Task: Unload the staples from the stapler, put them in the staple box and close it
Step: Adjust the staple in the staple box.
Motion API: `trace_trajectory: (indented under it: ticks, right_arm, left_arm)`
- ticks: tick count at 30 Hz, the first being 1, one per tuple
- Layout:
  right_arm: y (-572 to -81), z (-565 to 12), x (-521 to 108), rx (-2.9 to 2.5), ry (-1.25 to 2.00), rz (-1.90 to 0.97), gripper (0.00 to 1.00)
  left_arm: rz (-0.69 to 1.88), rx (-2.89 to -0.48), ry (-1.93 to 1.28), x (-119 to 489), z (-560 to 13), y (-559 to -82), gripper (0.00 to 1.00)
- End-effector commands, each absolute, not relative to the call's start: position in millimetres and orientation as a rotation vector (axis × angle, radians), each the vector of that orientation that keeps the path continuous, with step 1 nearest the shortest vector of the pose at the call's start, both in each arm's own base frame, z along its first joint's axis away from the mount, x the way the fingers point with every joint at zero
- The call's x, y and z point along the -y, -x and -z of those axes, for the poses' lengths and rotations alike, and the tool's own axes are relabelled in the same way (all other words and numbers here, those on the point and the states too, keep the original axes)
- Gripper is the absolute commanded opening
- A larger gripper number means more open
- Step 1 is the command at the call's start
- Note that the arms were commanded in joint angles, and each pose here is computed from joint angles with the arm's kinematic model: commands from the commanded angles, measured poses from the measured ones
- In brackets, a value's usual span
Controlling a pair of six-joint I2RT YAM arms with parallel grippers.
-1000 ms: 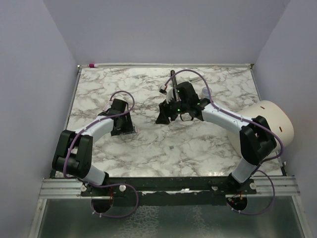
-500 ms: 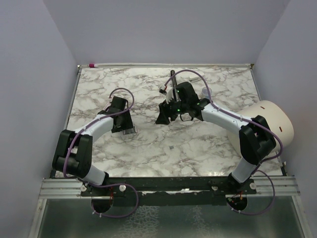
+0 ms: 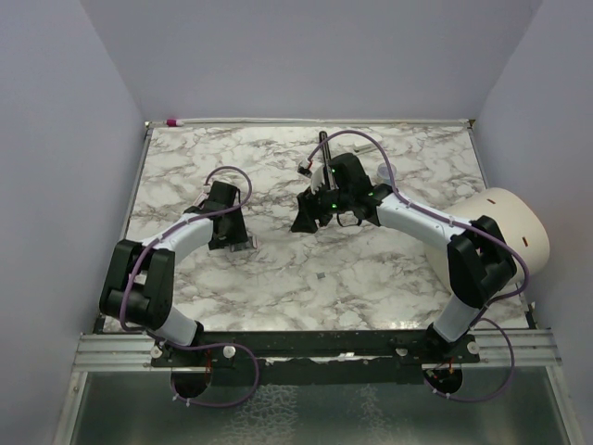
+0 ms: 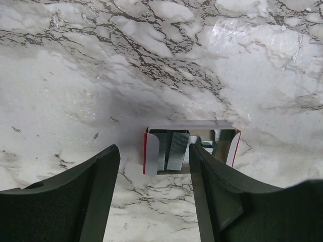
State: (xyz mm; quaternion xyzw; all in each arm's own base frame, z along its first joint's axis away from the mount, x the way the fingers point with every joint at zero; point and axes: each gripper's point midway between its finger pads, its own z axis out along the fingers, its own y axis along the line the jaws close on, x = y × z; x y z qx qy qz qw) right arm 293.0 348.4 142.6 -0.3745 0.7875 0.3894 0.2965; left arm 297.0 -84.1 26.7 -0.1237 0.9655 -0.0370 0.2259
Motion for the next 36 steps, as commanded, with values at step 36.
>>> trace_trajectory:
  ticks: [36]
  right_arm:
    - [-297.1,-129.5,-351.4,-2.106,1.023,-1.044,0.54]
  left_arm:
    - [0.066,-2.593,0.319,77.8,-56.7,-304.3,0.69]
